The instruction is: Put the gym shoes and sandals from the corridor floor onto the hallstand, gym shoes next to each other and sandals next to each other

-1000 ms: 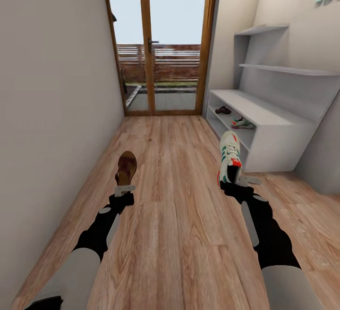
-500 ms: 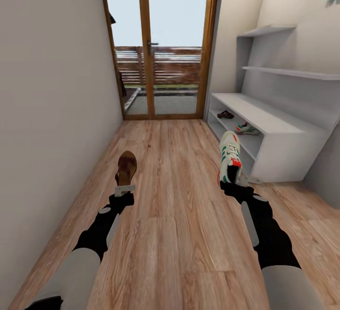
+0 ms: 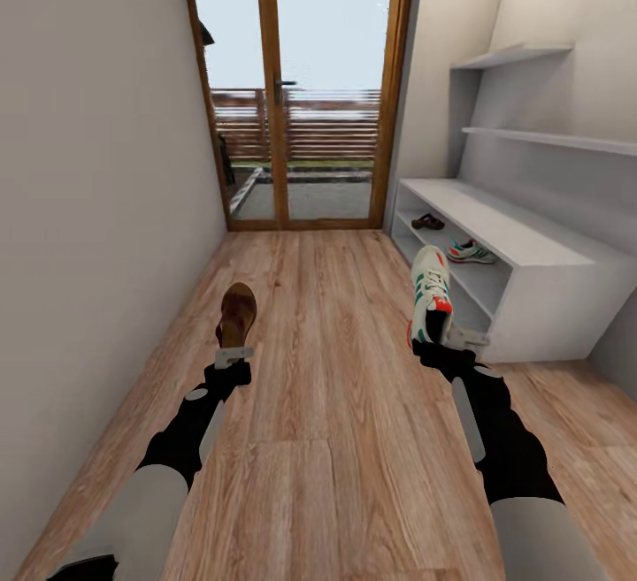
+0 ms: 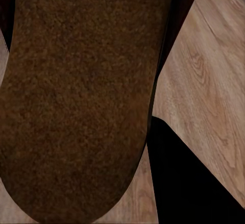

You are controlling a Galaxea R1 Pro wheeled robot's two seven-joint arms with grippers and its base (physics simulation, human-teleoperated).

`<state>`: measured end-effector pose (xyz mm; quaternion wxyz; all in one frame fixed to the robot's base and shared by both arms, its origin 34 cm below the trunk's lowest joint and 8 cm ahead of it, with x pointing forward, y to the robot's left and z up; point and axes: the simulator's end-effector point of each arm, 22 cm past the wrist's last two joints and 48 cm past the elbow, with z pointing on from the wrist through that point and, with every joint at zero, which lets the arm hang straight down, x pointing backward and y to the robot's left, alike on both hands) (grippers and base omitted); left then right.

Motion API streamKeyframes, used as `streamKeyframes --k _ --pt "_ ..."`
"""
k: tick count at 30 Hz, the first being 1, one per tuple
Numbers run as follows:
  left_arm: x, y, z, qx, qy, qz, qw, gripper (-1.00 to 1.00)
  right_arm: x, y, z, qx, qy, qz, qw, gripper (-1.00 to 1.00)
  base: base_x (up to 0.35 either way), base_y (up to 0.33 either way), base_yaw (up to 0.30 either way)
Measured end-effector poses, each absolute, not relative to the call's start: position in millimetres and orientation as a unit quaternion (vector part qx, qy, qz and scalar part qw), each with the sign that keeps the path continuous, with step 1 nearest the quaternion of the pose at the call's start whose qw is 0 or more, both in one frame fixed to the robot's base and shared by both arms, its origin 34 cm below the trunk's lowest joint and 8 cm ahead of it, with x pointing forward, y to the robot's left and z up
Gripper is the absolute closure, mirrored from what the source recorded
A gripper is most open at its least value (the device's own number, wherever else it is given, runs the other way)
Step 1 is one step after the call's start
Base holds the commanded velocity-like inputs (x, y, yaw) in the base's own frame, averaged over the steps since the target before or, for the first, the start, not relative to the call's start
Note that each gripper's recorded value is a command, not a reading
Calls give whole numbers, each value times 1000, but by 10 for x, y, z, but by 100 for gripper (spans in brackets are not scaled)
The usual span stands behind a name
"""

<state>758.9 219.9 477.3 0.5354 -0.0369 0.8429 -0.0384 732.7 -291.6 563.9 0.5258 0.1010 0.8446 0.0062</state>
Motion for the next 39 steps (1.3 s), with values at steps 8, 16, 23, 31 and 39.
streamKeyframes --k 8,16,23,31,39 --pt "7592 2199 4825 -37 841 -39 539 100 7323 -2916 5689 101 843 7 529 100 344 0 0" --pt "7593 2199 4833 -37 841 -39 539 100 7323 -2915 5697 101 842 7 530 100 344 0 0" --pt "7594 2199 4847 -37 840 -39 540 100 7322 -2914 5710 101 842 8 530 100 344 0 0" --pt "7594 2199 4858 -37 839 -39 541 100 7321 -2914 5721 101 841 8 531 100 344 0 0" --pt "7594 2199 4859 -37 839 -39 541 100 7321 -2915 5721 101 841 7 531 100 344 0 0"
